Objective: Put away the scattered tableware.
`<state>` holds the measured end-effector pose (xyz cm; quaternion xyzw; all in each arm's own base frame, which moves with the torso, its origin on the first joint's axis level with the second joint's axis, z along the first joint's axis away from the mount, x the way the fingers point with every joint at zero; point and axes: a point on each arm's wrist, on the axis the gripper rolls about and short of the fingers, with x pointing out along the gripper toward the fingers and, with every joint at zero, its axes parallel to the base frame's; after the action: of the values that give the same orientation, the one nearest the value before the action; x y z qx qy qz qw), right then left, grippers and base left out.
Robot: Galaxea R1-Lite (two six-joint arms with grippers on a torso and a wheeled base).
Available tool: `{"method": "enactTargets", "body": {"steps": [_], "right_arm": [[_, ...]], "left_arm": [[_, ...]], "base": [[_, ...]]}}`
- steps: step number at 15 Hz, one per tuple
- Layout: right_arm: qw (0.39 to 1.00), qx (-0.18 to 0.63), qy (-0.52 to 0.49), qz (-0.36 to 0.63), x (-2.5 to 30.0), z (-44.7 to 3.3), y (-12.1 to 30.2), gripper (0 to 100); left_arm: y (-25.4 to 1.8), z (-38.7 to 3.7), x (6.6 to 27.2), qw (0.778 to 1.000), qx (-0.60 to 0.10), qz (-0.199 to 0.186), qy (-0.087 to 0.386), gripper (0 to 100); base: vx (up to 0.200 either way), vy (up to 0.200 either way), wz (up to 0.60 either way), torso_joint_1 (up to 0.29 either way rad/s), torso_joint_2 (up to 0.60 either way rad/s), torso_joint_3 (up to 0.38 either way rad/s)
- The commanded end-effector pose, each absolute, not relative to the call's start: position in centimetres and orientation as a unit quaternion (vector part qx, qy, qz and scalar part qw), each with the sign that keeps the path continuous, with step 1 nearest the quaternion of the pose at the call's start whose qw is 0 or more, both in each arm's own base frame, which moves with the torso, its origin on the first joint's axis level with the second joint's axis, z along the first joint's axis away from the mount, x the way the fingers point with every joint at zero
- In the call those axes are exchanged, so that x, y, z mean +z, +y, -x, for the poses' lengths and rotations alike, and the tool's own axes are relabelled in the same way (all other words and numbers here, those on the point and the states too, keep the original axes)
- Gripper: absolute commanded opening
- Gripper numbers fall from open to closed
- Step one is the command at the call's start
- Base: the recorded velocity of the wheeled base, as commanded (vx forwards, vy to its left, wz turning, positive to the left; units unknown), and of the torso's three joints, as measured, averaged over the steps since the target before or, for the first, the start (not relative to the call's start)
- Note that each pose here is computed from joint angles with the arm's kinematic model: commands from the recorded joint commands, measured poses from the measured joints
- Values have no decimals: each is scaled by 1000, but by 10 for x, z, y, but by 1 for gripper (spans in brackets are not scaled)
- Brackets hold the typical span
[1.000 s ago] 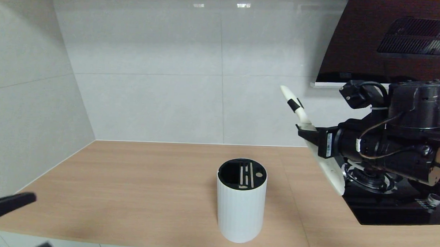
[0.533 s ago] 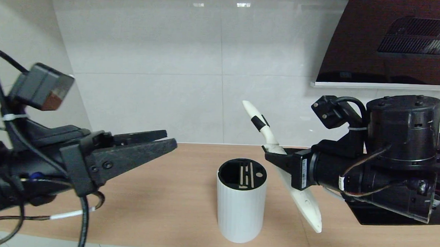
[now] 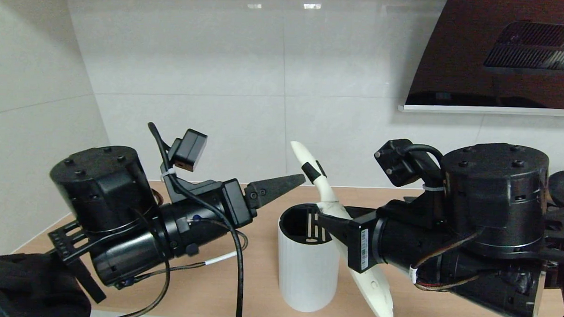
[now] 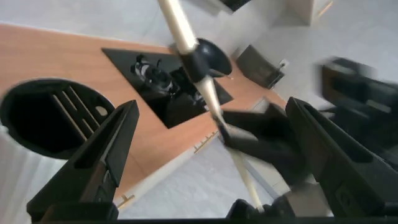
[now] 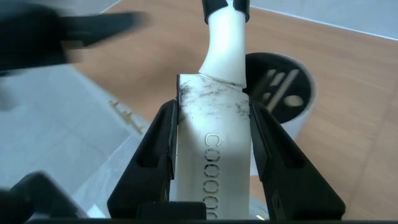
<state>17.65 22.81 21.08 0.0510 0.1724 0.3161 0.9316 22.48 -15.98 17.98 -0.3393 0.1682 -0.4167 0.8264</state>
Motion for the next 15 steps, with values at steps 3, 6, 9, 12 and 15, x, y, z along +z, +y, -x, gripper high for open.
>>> {"method": "enactTargets", "body": {"steps": [3,6,9,12,15], "right_arm": [[927,331,173,-45,208,-168,236,0],[921,345,179,-38,198,-164,250,0],[923,341,175,-41,195,-165,253,0],[921,345,175,-41,195,-163,255,0],[920,348,177,-38,194,-160,256,0]], "left_arm": [[-171,-227,174,826,-415,338,177,100],[-175,-228,176,830,-408,340,171,100],[-176,-227,176,829,-409,340,171,100],[-176,-227,176,829,-409,340,171,100],[-176,-226,176,829,-410,340,170,100]], "base": [[0,0,0,0,0,0],[0,0,0,0,0,0],[0,0,0,0,0,0],[0,0,0,0,0,0],[0,0,0,0,0,0]]}}
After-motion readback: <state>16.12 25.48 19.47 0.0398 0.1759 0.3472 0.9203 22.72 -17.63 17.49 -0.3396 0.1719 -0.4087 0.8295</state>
